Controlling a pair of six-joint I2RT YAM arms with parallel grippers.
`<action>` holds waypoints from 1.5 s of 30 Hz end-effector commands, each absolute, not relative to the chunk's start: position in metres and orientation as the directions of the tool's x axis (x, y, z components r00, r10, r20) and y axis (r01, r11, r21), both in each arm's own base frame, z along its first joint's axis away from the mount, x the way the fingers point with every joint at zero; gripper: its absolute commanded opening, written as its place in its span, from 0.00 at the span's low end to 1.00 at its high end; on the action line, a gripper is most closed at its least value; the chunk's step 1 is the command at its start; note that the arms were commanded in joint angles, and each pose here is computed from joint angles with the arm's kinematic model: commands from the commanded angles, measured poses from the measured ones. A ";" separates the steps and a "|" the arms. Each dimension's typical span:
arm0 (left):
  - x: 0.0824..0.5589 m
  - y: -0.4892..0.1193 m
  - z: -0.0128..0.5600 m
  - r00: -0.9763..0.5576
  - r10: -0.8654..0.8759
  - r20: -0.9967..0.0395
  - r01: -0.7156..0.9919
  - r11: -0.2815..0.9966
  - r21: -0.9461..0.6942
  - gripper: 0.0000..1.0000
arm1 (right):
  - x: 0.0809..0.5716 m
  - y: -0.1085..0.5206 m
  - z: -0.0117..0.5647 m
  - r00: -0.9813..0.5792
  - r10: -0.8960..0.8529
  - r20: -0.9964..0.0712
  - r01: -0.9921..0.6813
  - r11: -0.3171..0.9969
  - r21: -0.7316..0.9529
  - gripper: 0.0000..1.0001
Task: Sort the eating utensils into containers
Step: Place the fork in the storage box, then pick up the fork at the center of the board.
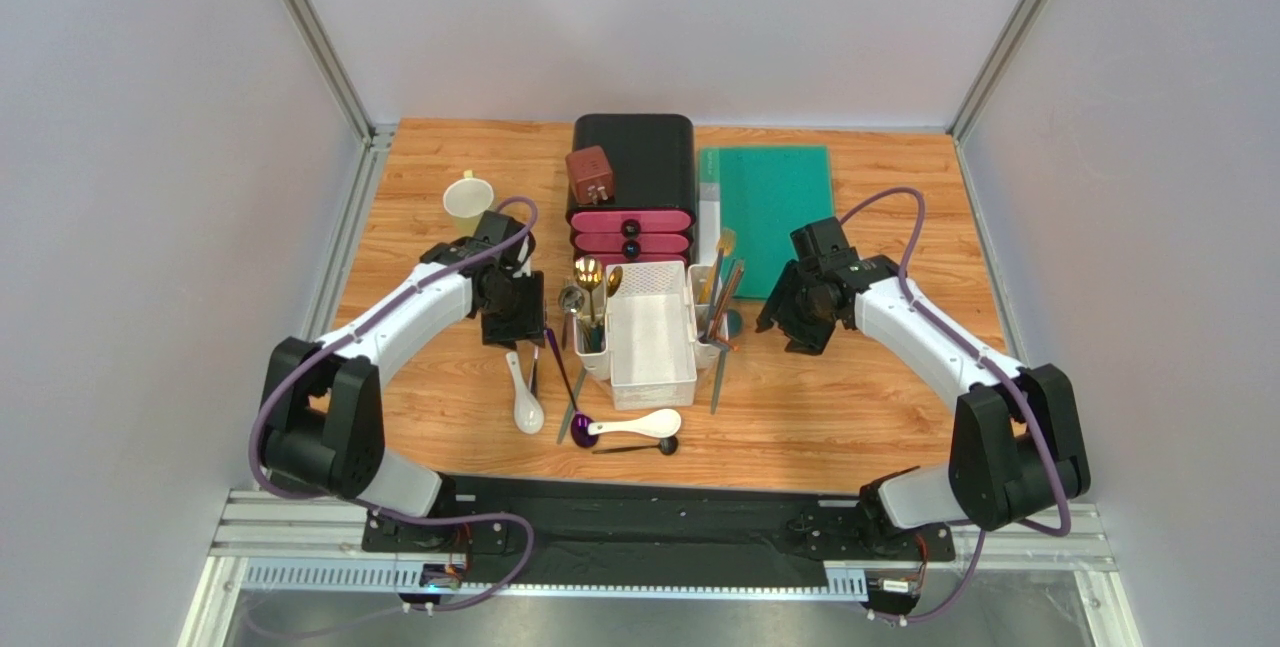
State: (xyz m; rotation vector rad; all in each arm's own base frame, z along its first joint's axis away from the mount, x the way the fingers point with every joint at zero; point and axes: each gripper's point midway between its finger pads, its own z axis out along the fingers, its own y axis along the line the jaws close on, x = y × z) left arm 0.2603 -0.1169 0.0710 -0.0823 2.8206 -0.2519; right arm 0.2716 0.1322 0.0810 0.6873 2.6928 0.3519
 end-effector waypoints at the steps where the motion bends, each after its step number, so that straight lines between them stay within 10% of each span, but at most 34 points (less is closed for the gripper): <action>1: 0.272 -0.122 0.067 -0.951 -0.090 -0.296 -0.032 0.980 -0.195 0.54 | 0.275 0.132 0.087 -0.804 0.518 -0.291 0.419 0.841 0.341 0.56; 33: 0.290 -0.125 0.019 -0.981 -0.047 -0.187 -0.023 0.991 -0.129 0.44 | 0.283 0.139 0.081 -0.808 0.522 -0.272 0.423 0.837 0.348 0.52; 45: 0.287 -0.126 0.019 -0.992 -0.034 -0.122 -0.020 0.993 -0.117 0.26 | 0.285 0.139 0.083 -0.804 0.528 -0.275 0.425 0.833 0.355 0.52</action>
